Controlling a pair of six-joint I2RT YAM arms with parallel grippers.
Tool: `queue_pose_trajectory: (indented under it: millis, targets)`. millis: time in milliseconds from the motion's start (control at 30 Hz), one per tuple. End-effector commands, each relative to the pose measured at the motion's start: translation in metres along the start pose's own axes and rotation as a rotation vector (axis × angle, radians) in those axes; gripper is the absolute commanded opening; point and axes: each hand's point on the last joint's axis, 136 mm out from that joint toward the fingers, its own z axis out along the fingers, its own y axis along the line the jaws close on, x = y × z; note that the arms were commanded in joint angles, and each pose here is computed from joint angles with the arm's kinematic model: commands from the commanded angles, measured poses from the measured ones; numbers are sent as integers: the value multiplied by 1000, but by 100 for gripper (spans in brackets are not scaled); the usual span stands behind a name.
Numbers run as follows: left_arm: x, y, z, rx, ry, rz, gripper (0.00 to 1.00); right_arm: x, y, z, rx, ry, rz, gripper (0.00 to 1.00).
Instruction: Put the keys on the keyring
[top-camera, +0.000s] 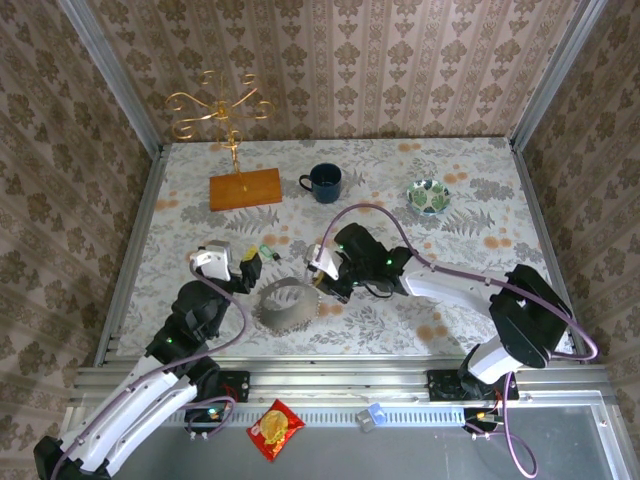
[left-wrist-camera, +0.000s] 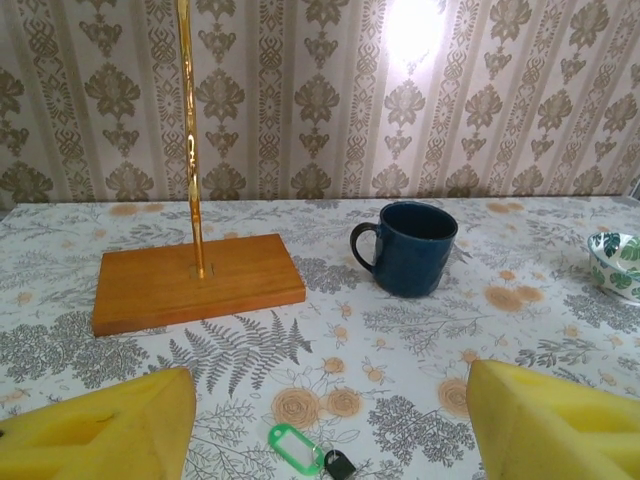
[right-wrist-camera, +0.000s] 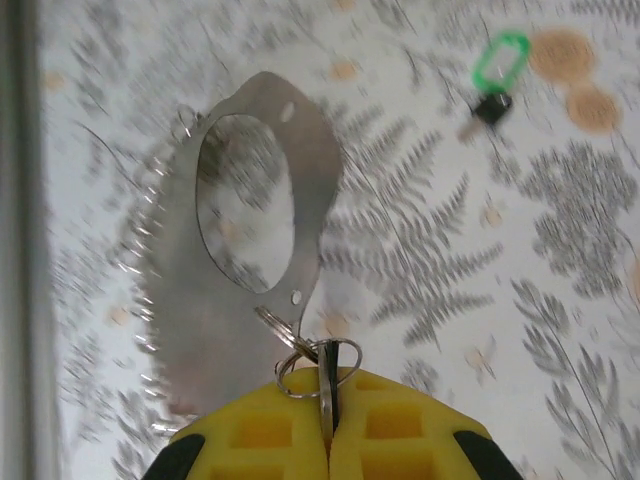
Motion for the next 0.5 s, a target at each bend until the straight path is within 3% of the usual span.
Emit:
queue_pose_trajectory:
  millis: [0, 267, 467]
  targets:
    - [2, 2, 2, -9, 16, -24, 72, 30, -17, 1, 57, 162, -101, 0]
    - [10, 0, 13, -13, 46, -19, 70, 73, -39, 5, 117, 368, -220, 0]
    - [13, -5, 21, 5, 71, -5, 70, 93, -50, 3, 150, 456, -256, 5]
